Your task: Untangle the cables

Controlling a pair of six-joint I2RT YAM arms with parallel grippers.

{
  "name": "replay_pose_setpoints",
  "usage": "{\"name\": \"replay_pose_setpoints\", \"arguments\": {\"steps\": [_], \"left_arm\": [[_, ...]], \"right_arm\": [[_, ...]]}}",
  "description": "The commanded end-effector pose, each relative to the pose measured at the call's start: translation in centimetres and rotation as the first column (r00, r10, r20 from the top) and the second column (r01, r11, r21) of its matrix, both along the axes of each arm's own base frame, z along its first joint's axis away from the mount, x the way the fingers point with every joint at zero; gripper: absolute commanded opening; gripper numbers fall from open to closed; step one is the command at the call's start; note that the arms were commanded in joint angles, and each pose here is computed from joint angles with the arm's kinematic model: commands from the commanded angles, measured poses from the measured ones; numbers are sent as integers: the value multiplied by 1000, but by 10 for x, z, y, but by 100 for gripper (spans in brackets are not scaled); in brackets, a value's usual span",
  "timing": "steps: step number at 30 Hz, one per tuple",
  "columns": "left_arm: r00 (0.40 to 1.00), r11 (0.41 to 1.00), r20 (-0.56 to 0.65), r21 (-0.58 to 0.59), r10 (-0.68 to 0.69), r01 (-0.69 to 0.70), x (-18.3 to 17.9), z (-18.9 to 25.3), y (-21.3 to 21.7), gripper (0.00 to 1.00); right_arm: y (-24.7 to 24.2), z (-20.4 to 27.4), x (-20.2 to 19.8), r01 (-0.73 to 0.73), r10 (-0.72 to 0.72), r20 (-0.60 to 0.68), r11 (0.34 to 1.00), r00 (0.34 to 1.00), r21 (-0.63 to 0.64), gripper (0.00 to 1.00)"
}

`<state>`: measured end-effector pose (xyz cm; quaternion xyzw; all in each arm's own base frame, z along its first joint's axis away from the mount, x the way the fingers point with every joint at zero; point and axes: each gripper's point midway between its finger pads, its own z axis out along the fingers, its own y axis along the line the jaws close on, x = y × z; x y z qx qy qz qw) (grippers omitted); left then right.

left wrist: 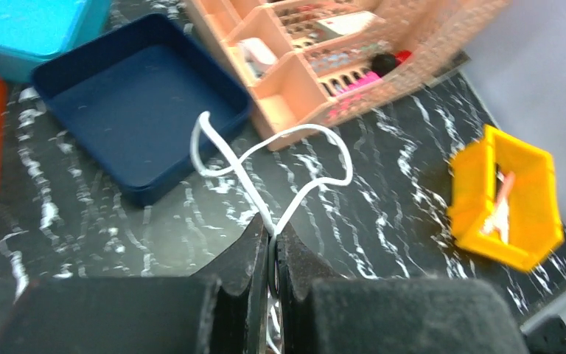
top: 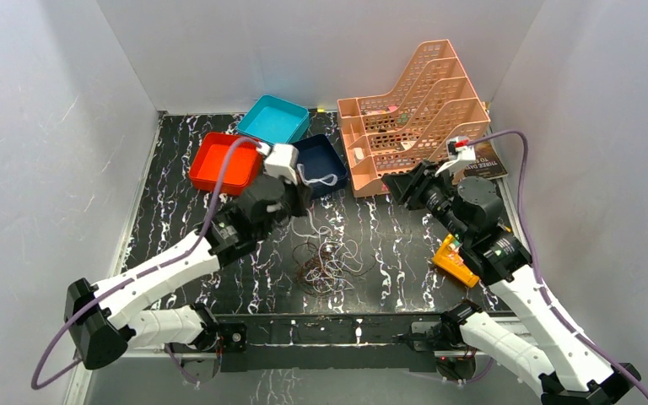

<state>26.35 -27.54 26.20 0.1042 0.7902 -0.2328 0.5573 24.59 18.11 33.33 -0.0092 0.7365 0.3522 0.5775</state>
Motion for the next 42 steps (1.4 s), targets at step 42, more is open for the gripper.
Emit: {"name": "replay_pose_setpoints", "arguments": {"steps": [42], "left_arm": [[946,991,308,118,-96,62,227,8,35,0]], "right_arm": [[-7,-60,-24,-40,35,-104,998,994,-47,51]]}}
